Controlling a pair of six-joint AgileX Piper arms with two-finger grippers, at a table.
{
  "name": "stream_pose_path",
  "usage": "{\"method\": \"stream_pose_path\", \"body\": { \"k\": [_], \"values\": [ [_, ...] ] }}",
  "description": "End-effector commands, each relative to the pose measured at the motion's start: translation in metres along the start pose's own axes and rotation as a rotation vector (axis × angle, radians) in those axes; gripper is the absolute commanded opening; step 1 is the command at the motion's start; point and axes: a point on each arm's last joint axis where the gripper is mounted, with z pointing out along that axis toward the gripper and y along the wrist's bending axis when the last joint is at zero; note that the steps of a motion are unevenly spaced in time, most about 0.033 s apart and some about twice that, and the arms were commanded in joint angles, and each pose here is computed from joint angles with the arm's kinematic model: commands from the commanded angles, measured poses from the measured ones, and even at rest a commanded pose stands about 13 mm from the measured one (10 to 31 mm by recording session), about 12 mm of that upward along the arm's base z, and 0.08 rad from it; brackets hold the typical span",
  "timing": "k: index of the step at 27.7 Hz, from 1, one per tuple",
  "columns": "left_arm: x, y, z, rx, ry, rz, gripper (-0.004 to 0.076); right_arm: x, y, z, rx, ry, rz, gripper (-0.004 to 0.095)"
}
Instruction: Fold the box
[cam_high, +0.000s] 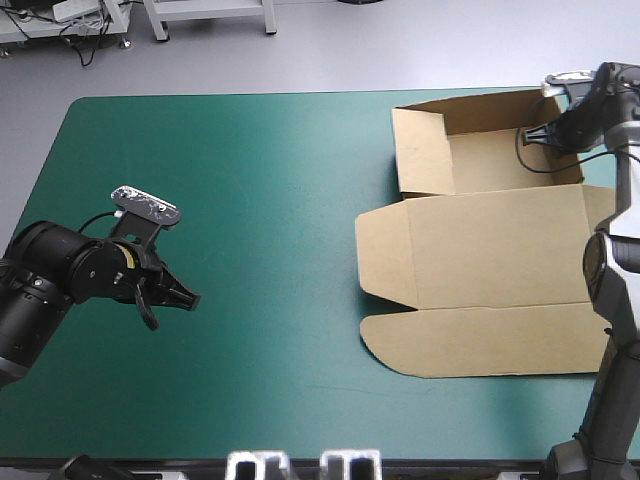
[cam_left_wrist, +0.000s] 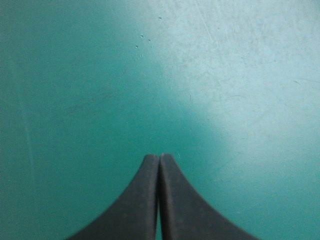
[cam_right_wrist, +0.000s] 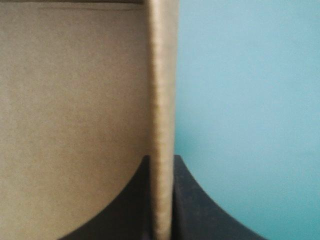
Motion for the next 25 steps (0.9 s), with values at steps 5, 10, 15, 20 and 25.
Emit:
{"method": "stream_pose_path", "body": {
  "k": [5,10,15,20,25],
  "values": [
    [0.002,0.002,-0.010,-0.009,-0.013,-0.014,-0.0009,0.012,-0.069,-0.053,0.118,-0.117,0.124,-0.0018],
    [0.002,0.002,-0.010,-0.009,-0.013,-0.014,-0.0009,0.023,-0.094,-0.042,0.121,-0.086,0.176,-0.0018],
    [0.004,0.002,-0.010,-0.013,0.005,-0.012,-0.0009,0.029,-0.105,-0.032,0.144,-0.059,0.184,0.0000],
    [0.004,0.003,-0.010,-0.020,0.006,-0.010,-0.0009,0.032,-0.118,-0.035,0.179,-0.087,0.173,0.0306],
    [0.003,0.003,-0.010,-0.020,-0.003,-0.010,-0.0009,0.036,-0.128,-0.050,0.210,-0.101,0.197,0.0844]
  ]
}}
